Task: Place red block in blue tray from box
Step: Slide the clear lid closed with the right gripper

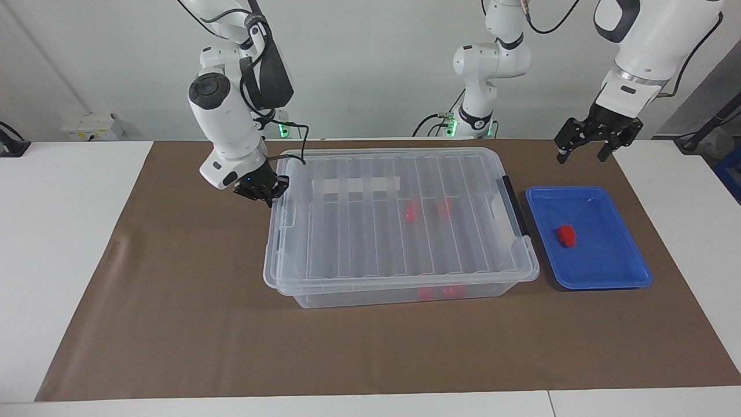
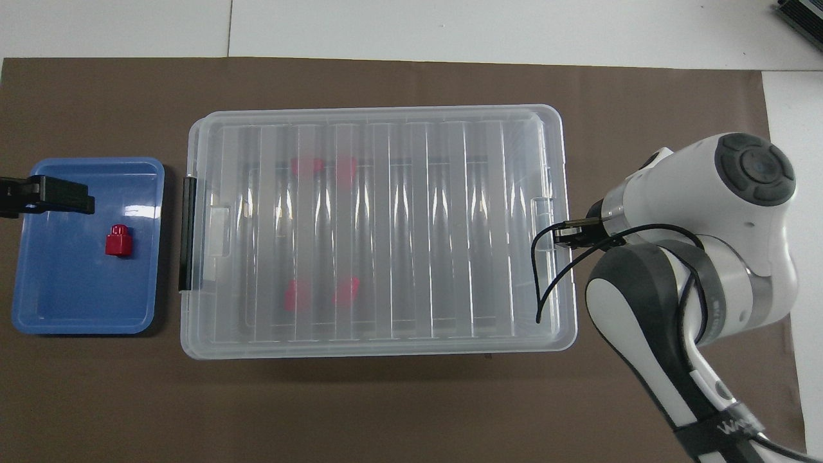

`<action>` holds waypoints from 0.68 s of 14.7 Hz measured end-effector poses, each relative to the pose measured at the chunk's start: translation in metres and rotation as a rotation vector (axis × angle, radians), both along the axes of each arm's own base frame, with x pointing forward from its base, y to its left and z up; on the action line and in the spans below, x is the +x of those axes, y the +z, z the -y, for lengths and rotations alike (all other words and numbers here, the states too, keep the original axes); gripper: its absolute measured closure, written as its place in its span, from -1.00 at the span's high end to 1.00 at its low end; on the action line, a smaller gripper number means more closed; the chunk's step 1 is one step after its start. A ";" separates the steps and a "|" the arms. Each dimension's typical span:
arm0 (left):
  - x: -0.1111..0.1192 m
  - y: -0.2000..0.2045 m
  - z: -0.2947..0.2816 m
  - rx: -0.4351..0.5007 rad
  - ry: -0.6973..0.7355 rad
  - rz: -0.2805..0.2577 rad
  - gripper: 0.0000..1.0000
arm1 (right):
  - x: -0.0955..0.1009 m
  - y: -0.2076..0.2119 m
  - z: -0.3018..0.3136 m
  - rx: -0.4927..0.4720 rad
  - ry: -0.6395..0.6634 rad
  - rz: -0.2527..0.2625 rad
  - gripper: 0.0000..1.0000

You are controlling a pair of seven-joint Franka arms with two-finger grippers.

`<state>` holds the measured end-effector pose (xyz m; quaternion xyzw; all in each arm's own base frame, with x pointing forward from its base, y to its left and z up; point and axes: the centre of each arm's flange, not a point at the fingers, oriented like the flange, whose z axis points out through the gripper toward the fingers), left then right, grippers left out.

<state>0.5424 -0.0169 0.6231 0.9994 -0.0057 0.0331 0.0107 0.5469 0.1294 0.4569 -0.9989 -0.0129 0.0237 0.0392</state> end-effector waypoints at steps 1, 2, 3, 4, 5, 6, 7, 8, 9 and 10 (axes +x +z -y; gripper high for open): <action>0.000 0.000 0.000 0.000 0.000 0.000 1.00 | 0.000 0.000 0.000 0.000 0.000 0.000 -0.98; 0.000 0.000 0.000 0.000 0.000 0.000 1.00 | 0.000 0.000 0.000 0.000 0.001 0.000 -0.98; 0.000 0.000 0.000 0.000 0.000 0.000 1.00 | -0.001 0.000 -0.002 0.000 0.003 0.000 -0.98; 0.000 0.000 0.000 0.000 0.000 0.000 1.00 | -0.001 0.000 -0.004 0.000 0.007 0.000 -0.98; 0.000 0.000 0.000 0.000 0.000 0.000 1.00 | -0.002 0.000 -0.006 0.000 0.011 0.000 -0.98; 0.000 0.000 0.000 0.000 0.000 0.000 1.00 | -0.002 0.000 -0.007 0.000 0.013 0.000 -0.98; 0.000 0.000 0.000 0.000 0.000 0.000 1.00 | -0.002 0.000 -0.007 0.000 0.013 0.000 -0.98; 0.000 0.000 0.000 0.000 0.000 0.000 1.00 | -0.002 0.000 -0.007 0.000 0.013 0.000 -0.98; 0.000 0.000 0.000 0.000 0.000 0.000 1.00 | -0.002 0.000 -0.007 0.000 0.013 0.000 -0.98; 0.000 0.000 0.000 0.000 0.000 0.000 1.00 | -0.002 0.000 -0.007 0.000 0.013 0.000 -0.98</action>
